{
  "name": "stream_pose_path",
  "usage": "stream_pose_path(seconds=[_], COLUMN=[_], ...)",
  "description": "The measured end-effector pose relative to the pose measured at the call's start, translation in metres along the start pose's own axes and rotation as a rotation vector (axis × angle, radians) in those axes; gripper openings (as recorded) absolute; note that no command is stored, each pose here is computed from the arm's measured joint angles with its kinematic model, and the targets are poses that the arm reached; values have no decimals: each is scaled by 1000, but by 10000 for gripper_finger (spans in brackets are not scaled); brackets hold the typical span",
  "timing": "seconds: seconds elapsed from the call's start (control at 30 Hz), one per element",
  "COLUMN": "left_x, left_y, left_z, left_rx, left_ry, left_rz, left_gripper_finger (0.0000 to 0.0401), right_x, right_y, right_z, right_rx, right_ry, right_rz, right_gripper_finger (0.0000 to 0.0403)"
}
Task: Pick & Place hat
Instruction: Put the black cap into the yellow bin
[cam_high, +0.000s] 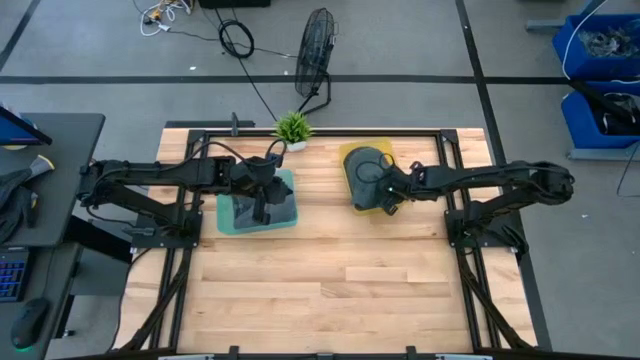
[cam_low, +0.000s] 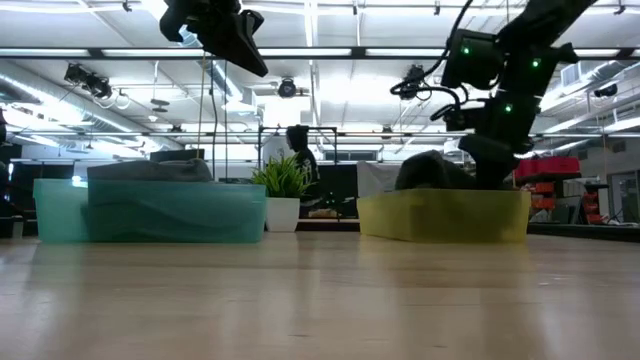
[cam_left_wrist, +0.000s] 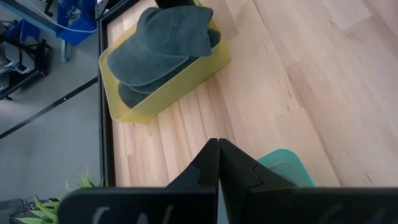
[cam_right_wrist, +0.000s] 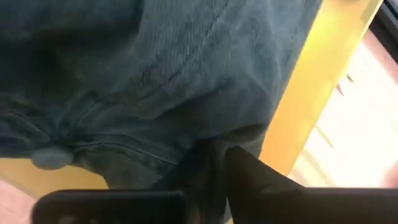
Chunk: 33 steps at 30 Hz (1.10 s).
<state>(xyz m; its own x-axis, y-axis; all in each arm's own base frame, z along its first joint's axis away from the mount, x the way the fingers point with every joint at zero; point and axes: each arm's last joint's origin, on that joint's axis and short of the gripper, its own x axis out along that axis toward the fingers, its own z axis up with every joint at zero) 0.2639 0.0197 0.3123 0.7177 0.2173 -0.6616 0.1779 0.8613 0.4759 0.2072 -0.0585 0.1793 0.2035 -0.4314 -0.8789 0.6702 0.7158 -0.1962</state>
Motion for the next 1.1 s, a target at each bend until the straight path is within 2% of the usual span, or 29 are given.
stream_pose_path(seconds=[0.13, 0.33, 0.53, 0.67, 0.73, 0.83, 0.97, 1.1], left_x=[0, 0, 0, 0, 0, 0, 0, 0], left_y=[0, 0, 0, 0, 0, 0, -1, -2], left_z=[0, 0, 0, 0, 0, 0, -2, -4], left_rx=[-1, -2, -2, -2, -2, -1, 2, 7], left_ry=[-1, -1, 0, -1, 0, 0, 18, 39], left_rz=[0, 1, 0, 0, 0, 0, -10, -23], left_gripper_finger=[7, 7, 7, 7, 7, 7, 7, 7], right_x=[-9, -47, -90, -100, -96, -76, -37, 7], right_y=[-1, -5, -9, -5, -1, 6, 11, 16], right_z=[8, 38, 61, 81, 88, 91, 82, 63], right_rx=[-40, -103, -97, -56, -70, -119, -147, -129], right_ry=[-10, -30, 2, -166, -270, -306, -171, 0], right_rz=[-22, -38, 131, 176, 183, 175, 127, 72], right_gripper_finger=[81, 128, 154, 152, 137, 91, 13, 9])
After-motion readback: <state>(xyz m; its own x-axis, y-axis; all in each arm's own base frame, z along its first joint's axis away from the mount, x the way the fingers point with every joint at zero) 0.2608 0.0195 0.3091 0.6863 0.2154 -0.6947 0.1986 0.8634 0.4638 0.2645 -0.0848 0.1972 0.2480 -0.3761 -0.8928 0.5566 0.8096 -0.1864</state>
